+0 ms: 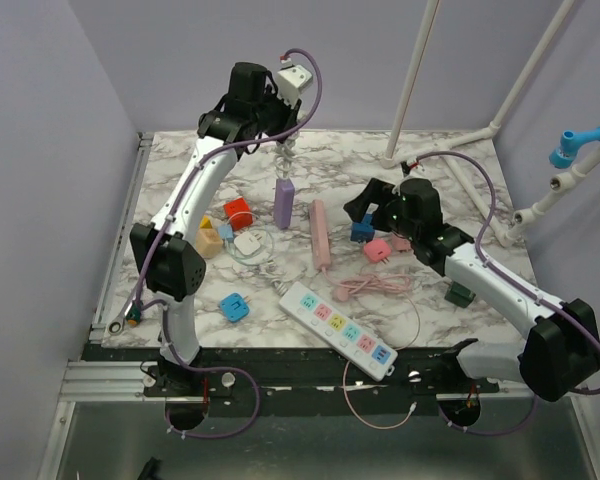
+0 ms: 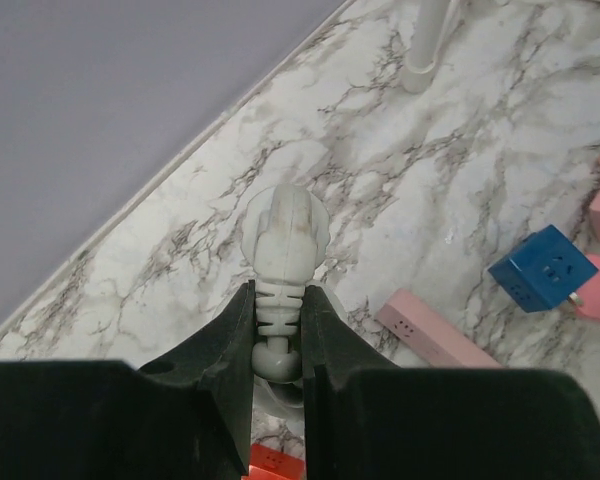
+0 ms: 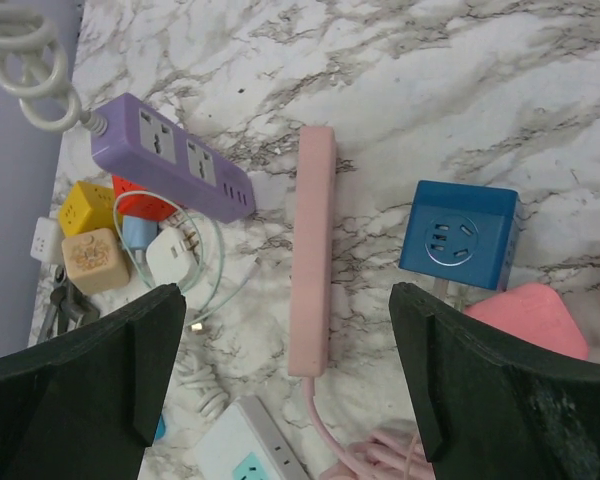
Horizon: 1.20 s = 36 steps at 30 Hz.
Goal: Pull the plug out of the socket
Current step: Move the socket to the center of the board.
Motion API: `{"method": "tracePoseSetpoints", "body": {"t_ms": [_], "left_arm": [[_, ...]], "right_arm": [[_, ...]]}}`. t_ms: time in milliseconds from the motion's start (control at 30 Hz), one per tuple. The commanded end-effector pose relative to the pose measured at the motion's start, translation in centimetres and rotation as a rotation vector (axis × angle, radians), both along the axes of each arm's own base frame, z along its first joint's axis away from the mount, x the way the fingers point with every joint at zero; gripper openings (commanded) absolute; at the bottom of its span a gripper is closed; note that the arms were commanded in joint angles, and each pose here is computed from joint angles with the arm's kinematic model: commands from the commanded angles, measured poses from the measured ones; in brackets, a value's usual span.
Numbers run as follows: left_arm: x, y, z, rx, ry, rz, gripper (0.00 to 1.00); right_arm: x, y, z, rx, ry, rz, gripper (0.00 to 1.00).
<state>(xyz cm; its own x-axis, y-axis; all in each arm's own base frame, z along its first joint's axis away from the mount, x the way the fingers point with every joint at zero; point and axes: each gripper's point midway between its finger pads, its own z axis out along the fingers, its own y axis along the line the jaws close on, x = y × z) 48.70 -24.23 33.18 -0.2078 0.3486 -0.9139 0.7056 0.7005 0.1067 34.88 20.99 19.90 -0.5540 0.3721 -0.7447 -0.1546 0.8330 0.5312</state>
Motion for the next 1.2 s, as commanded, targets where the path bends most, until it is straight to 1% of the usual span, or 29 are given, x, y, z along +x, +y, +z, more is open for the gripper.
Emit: {"method": "tracePoseSetpoints", "body": {"t_ms": [0,100,133,200,233,333,367,400,500,633,733,867,1000,1033,1067,1100,1133,1167], "left_arm": [[3.4,0.4,0.9,-0.011,-0.049,0.110,0.00],[5.0,0.0,-1.7,0.006,-0.001,0.143,0.00],[5.5,0.0,-2.6,0.013,0.012,0.162,0.01],[6.7,0.8,-4.5,0.035,0.028,0.234,0.07],[7.1,1.2,-5.6,0.055,0.035,0.256,0.08],[8.2,2.4,-9.3,0.150,0.062,0.303,0.06],[8.3,2.6,-10.4,0.181,0.080,0.299,0.03],[8.7,3.5,-11.4,0.227,0.087,0.332,0.00],[9.2,4.5,-13.4,0.308,0.098,0.363,0.00],[10.5,6.8,-14.3,0.362,0.066,0.471,0.00],[11.5,8.3,-13.7,0.331,0.037,0.546,0.00],[11.6,8.5,-13.6,0.323,0.037,0.552,0.00],[10.9,8.4,-15.0,0.323,0.089,0.537,0.00],[10.7,8.2,-15.5,0.318,0.108,0.520,0.02],[10.3,8.1,-16.1,0.318,0.130,0.503,0.07],[10.1,8.1,-16.5,0.311,0.148,0.495,0.18],[9.9,8.3,-16.9,0.300,0.170,0.495,0.26],[9.7,8.4,-17.2,0.285,0.193,0.490,0.31]], "right_arm": [[-0.1,-1.4,-0.3,-0.012,-0.004,-0.075,0.92],[0.1,-1.6,-0.2,-0.019,-0.009,-0.088,0.92],[0.1,-1.7,-0.1,-0.020,-0.013,-0.092,0.92],[0.3,-1.9,0.1,-0.024,-0.020,-0.106,0.92],[0.3,-2.0,0.1,-0.026,-0.021,-0.109,0.92],[0.4,-2.2,0.0,-0.033,-0.024,-0.119,0.92],[0.4,-2.3,-0.1,-0.036,-0.022,-0.122,0.93],[0.4,-2.3,-0.3,-0.039,-0.019,-0.124,0.92],[0.6,-2.1,-0.9,-0.045,-0.009,-0.120,0.93],[1.0,-1.8,-1.3,-0.050,-0.002,-0.111,0.93],[1.2,-1.5,-1.5,-0.051,-0.001,-0.098,0.93],[1.3,-1.3,-1.9,-0.059,0.004,-0.089,0.94],[1.3,-1.3,-2.3,-0.067,0.012,-0.085,0.94],[1.3,-1.3,-2.4,-0.069,0.014,-0.086,0.94],[1.2,-1.3,-2.7,-0.075,0.018,-0.084,0.93],[1.2,-1.4,-2.9,-0.082,0.019,-0.087,0.93],[1.2,-1.5,-3.1,-0.087,0.021,-0.089,0.94],[1.2,-1.7,-3.2,-0.094,0.023,-0.092,0.94]]}}
